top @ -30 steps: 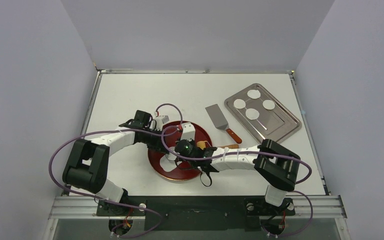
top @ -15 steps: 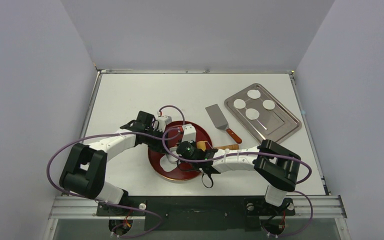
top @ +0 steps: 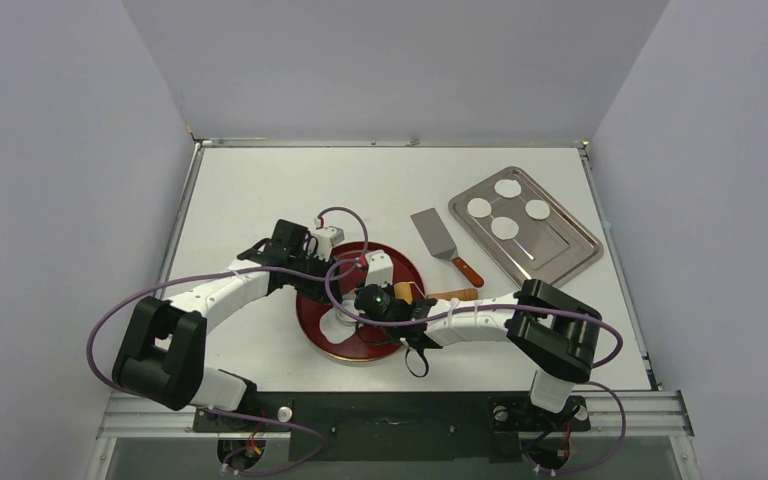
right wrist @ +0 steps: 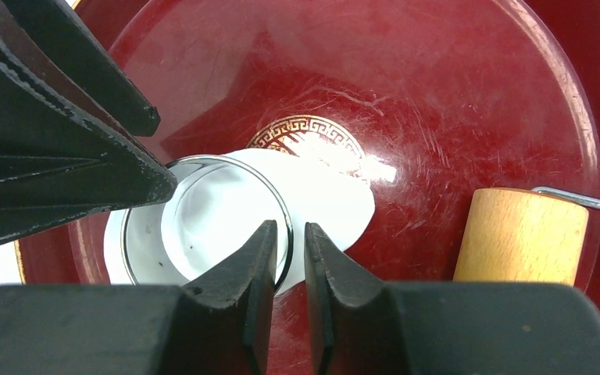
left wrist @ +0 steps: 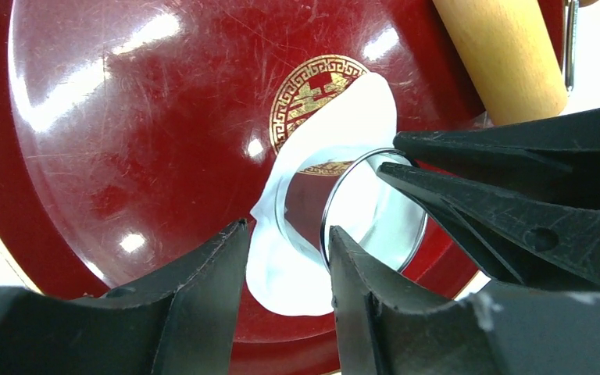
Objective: Roll out the dumpling wrappers from the dough
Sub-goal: Press the dumpling wrapper on the work surface.
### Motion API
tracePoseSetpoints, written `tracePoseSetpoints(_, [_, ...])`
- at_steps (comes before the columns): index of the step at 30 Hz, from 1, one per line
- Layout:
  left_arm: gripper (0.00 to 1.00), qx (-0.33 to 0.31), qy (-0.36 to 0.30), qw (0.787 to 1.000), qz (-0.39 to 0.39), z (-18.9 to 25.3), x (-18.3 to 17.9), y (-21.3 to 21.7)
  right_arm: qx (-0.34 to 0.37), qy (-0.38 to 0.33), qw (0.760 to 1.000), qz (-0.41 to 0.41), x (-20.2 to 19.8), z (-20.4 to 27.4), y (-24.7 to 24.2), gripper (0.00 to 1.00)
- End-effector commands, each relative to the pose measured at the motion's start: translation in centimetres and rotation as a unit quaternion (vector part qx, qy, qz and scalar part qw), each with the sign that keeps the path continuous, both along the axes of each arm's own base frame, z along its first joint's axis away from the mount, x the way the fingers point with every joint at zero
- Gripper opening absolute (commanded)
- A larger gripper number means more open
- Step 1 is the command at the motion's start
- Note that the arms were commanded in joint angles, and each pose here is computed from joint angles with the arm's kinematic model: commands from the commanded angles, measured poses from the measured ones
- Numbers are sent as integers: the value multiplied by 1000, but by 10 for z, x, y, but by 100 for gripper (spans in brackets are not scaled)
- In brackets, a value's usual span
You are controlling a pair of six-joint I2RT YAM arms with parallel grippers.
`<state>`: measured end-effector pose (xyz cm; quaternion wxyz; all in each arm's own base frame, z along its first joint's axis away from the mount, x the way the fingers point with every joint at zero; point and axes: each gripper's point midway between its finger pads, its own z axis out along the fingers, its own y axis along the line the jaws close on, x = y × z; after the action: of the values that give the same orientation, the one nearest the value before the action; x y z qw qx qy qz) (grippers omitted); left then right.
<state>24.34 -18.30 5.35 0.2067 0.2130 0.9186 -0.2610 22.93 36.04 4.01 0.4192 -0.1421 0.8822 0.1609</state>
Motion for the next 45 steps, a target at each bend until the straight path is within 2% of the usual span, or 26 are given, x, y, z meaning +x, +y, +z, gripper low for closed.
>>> tracePoseSetpoints(1, [40,12,-36,999,-3,14,14,0,4,-11,1000,12,3,13,7,17])
tracePoseSetpoints(6, [43,12,-21,1000,6,13,13,5,7,-14,1000,22,6,20,18,21])
tracePoseSetpoints(20, [46,3,-35,999,-4,15,16,0,8,-16,1000,18,5,25,15,20])
tracePoseSetpoints(25, [39,10,-36,999,-10,9,14,-2,15,-18,999,22,7,28,21,19])
tracePoseSetpoints(30, [38,19,-45,998,-25,9,13,-7,15,-25,999,24,7,32,25,18])
tracePoseSetpoints(37, [43,18,-76,997,-16,24,20,-5,6,-35,999,37,11,39,31,27])
tracePoseSetpoints(45, [36,17,-34,999,-32,4,9,-9,6,-36,999,37,11,34,32,18])
